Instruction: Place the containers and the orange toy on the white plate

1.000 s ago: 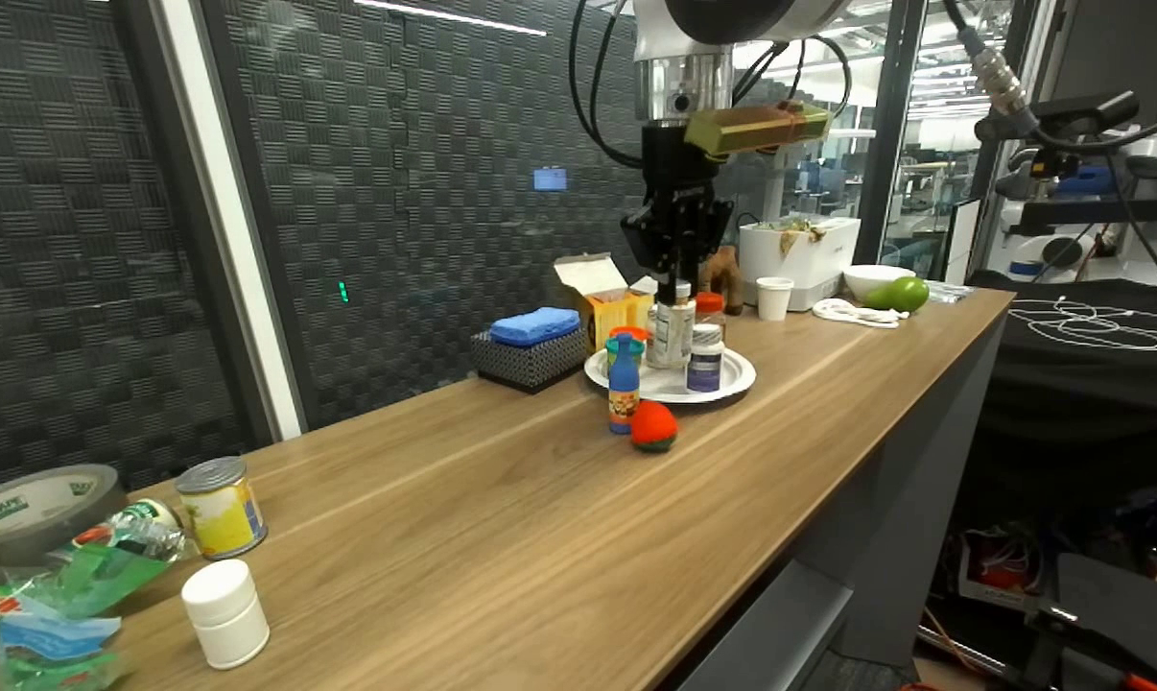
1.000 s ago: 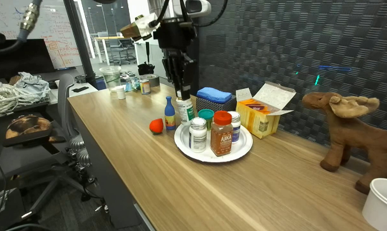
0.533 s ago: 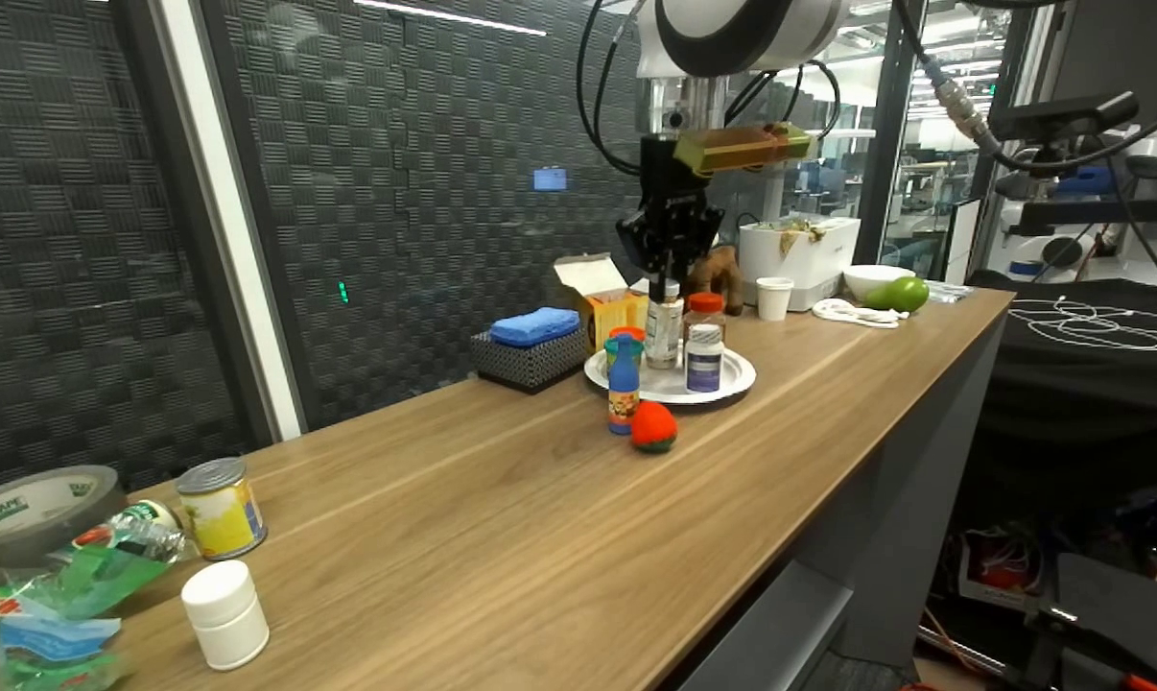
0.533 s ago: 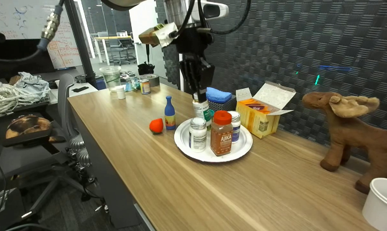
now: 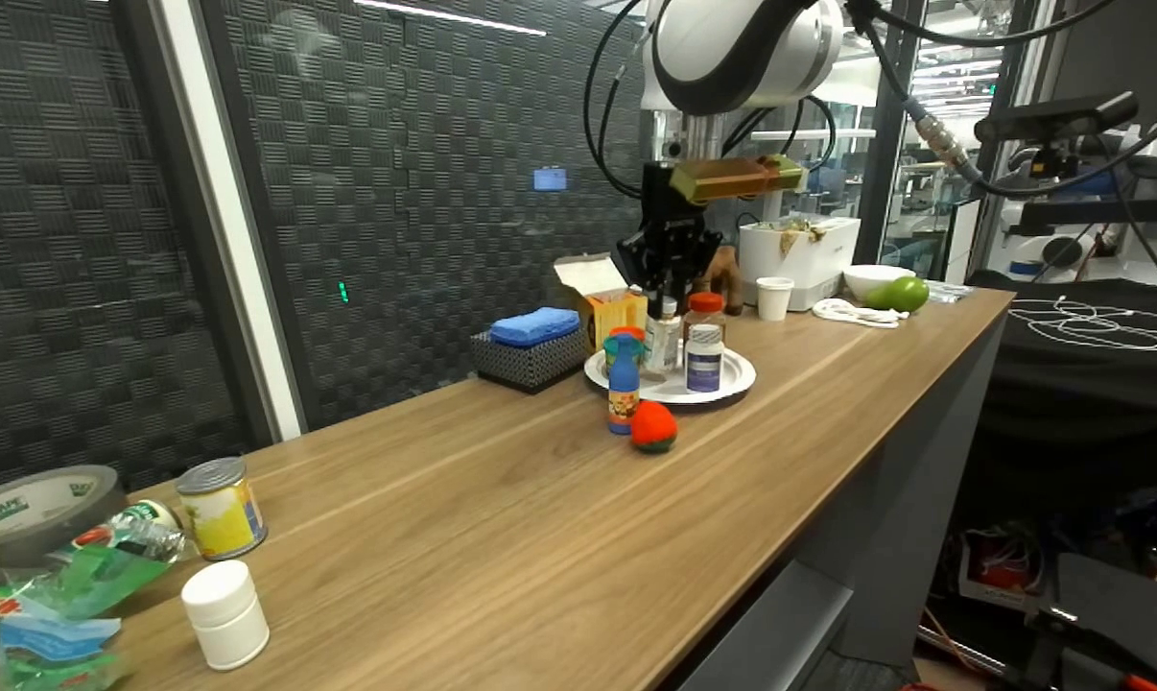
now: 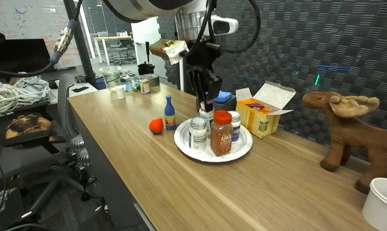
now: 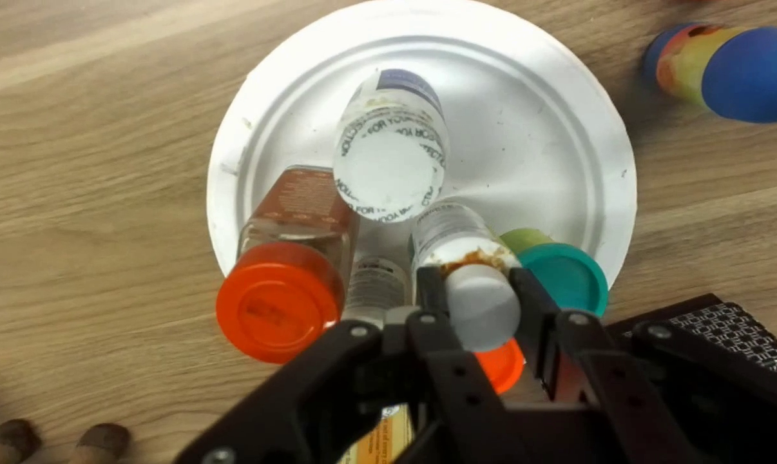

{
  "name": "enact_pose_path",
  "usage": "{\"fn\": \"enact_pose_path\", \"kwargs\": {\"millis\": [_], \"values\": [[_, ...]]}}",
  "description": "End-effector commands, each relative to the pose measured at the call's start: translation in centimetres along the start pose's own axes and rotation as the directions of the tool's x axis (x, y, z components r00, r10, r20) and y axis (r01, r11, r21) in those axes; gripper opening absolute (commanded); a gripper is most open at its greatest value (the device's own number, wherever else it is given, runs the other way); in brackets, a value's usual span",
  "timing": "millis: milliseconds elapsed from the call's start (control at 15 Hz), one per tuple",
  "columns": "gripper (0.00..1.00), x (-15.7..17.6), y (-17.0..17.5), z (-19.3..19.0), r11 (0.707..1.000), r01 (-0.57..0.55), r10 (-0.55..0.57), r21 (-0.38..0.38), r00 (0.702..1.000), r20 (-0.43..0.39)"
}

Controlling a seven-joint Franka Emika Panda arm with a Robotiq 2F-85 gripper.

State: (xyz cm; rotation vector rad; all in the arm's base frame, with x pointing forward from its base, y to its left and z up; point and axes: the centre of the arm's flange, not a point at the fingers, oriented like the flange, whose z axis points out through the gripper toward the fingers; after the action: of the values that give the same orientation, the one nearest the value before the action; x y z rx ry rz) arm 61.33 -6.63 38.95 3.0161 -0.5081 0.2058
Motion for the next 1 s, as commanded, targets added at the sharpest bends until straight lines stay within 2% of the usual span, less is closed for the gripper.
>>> {"fn": "enact_pose_path", "kwargs": {"millis": [0,200,267,333,400,467,733,800,933], "values": [[0.08,1.4,0.6,0.0,1.0,0.001,-0.001,0.011,1.0,-0.003],[0.08,1.5,1.1,0.5,1.0,-0.002,0.002,0.006,1.0,0.005],[0.16,1.6,1.3,0.5,1.0,-0.005,0.005,0.008,1.0,0.006],[0.55,1.5,1.3,0.3,1.0,-0.005,0.005,0.01,1.0,0.006],[0.57,1.5,1.3,0.0,1.0,-0.006,0.006,0.009,1.0,0.001],[0.62,1.4,1.2,-0.6,1.0,-0.008,0.008,0.016,1.0,-0.004],[0.94,0.3,-0.1,-4.9,1.0,-0.01,0.011,0.023,0.998,-0.061],[0.99,-0.2,-0.7,-6.0,1.0,-0.006,0.008,0.028,0.997,-0.073],[1.0,-1.1,-2.1,-7.7,0.999,0.007,-0.002,0.048,0.996,-0.092]]}}
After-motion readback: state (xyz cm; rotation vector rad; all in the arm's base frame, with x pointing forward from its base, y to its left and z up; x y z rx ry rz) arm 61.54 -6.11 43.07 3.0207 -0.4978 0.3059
